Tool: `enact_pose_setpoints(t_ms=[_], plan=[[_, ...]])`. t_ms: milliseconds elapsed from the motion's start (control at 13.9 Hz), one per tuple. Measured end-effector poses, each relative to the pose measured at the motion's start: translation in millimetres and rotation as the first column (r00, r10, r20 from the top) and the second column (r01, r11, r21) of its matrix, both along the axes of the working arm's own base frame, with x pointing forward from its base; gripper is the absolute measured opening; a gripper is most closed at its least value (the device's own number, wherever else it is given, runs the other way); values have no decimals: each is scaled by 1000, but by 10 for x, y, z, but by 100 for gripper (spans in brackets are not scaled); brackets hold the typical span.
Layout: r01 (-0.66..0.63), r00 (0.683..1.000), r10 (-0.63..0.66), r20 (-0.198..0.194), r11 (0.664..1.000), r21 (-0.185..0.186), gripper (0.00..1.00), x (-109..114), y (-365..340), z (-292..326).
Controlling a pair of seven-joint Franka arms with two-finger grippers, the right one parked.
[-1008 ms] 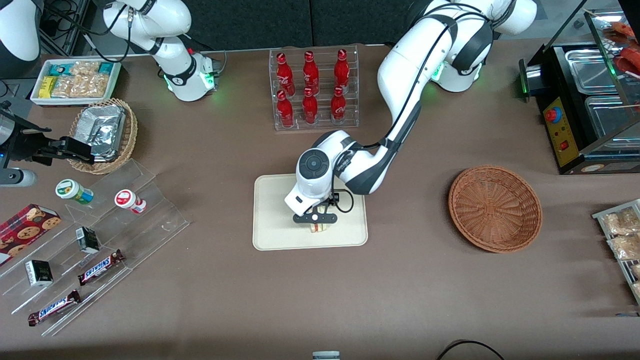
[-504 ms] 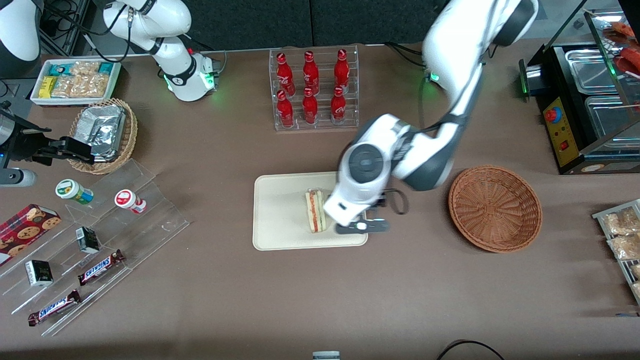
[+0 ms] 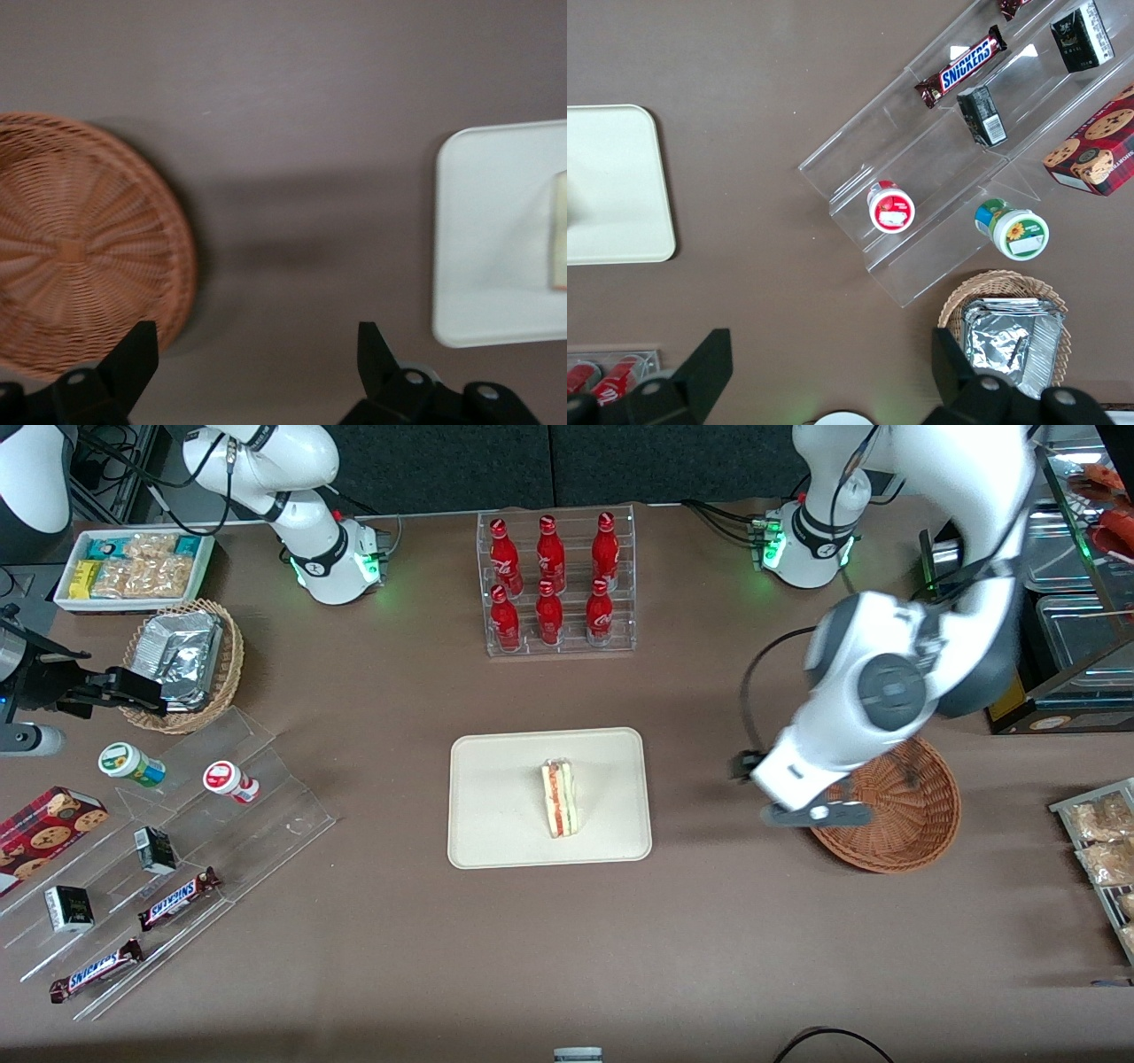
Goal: Place sandwich from basket to tray
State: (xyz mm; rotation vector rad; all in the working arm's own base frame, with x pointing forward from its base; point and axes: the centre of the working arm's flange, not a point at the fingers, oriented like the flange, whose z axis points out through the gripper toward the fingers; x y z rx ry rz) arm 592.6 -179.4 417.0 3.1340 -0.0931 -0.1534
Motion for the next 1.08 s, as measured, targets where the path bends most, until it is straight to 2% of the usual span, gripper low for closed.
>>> enact_pose_setpoints(t_ms=[144, 576, 720, 1080], plan=[[-4, 1000, 4, 10, 1000, -4, 100, -107, 558, 170], [-50, 996, 50, 77, 999, -10, 100, -444, 1758, 1133], [-65, 993, 65, 95, 998, -10, 100, -522, 1889, 1403], [-46, 990, 47, 134, 999, -11, 100, -548, 1803, 1968]])
